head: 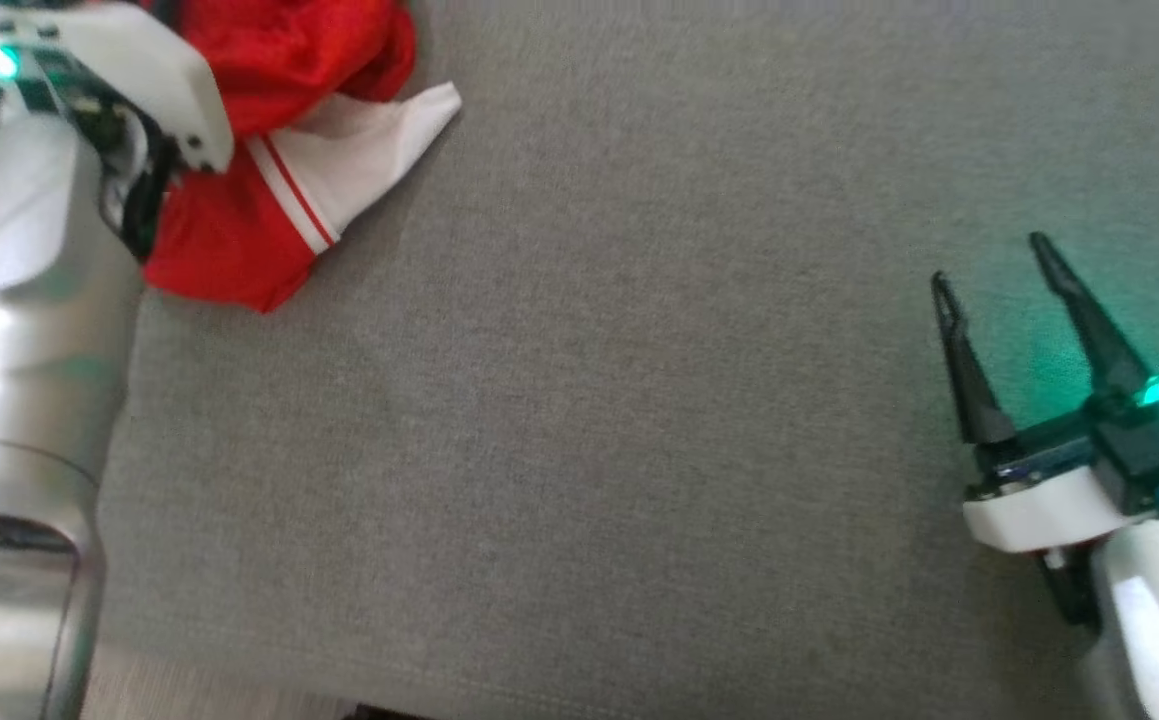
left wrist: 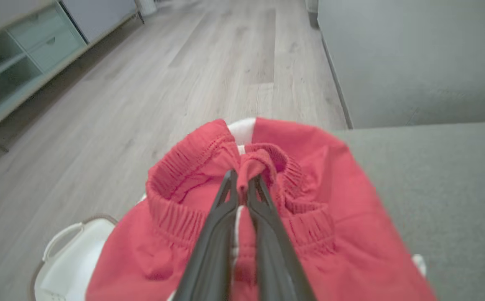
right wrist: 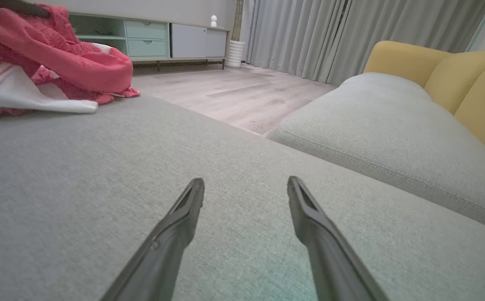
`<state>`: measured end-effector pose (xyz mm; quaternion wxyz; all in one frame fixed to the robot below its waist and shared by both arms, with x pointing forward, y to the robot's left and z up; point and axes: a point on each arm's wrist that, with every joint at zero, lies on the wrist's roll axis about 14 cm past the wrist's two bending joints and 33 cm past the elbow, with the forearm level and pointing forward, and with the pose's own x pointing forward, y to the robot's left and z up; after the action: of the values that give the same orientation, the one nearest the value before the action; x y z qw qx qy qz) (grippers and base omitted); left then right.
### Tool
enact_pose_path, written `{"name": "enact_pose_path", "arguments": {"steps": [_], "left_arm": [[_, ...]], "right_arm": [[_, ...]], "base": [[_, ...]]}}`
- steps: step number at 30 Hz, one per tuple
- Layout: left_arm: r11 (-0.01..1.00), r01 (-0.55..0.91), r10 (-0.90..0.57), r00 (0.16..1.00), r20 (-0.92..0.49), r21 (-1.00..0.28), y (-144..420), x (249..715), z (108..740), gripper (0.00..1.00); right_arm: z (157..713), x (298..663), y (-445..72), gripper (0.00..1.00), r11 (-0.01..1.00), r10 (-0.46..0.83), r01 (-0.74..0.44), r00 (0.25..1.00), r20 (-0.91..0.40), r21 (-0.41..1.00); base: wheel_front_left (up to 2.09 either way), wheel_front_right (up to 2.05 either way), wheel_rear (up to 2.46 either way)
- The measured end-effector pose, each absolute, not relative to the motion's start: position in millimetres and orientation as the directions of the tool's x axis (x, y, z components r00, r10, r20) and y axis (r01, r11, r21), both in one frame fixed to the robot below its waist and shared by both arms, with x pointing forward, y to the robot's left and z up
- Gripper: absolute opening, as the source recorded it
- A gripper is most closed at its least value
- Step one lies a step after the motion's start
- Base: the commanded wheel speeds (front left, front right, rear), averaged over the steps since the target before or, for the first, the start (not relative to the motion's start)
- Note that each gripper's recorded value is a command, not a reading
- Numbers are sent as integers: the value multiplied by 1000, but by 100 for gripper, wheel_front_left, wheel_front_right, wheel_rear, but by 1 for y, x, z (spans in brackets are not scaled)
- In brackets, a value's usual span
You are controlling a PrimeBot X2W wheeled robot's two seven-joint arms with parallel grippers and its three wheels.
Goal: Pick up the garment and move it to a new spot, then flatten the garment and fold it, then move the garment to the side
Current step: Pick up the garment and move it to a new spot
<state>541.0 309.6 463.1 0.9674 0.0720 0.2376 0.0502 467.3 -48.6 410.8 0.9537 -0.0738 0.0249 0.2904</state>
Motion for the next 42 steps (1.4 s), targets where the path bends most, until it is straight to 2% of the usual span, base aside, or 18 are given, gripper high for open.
{"name": "enact_pose_path", "arguments": {"steps": [6, 13, 18, 22, 26, 29, 32, 35, 38, 42], "left_arm": [[976, 16, 32, 976, -214, 219, 280, 569, 565, 0], [950, 194, -192, 981, -32, 243, 194, 584, 647, 0], [891, 373, -402, 913, 67, 258, 105, 582, 697, 0], [826, 506, -550, 821, 153, 248, 35, 570, 733, 0], [734, 643, -678, 712, 181, 218, -36, 551, 742, 0], [653, 727, -757, 630, 173, 212, -85, 534, 731, 0], [587, 795, -809, 568, 152, 152, -120, 519, 696, 0], [555, 832, -831, 554, 49, 22, -137, 507, 617, 0], [561, 821, -826, 546, -141, -109, -130, 484, 508, 0], [612, 773, -765, 524, -375, -168, -93, 439, 389, 0]], "right_arm": [[444, 451, -45, 100, 847, 522, -522, 853, -33, -103], [482, 433, -68, 100, 901, 427, -423, 903, 35, -93], [501, 419, -101, 100, 943, 328, -321, 942, 72, -92], [511, 404, -129, 100, 967, 247, -239, 965, 89, -91], [518, 389, -156, 100, 983, 166, -157, 981, 101, -93], [522, 377, -174, 100, 993, 104, -98, 988, 111, -63], [524, 367, -189, 100, 998, 54, -49, 992, 113, -47], [521, 359, -202, 100, 999, 8, -5, 995, 100, -38], [511, 357, -209, 100, 999, -16, 18, 997, 69, -34], [501, 358, -213, 100, 999, -32, 33, 999, 36, -35]], "base": [[0, 0, 0], [0, 0, 0], [0, 0, 0], [0, 0, 0], [0, 0, 0], [0, 0, 0], [0, 0, 0], [0, 0, 0], [0, 0, 0], [0, 0, 0]]}}
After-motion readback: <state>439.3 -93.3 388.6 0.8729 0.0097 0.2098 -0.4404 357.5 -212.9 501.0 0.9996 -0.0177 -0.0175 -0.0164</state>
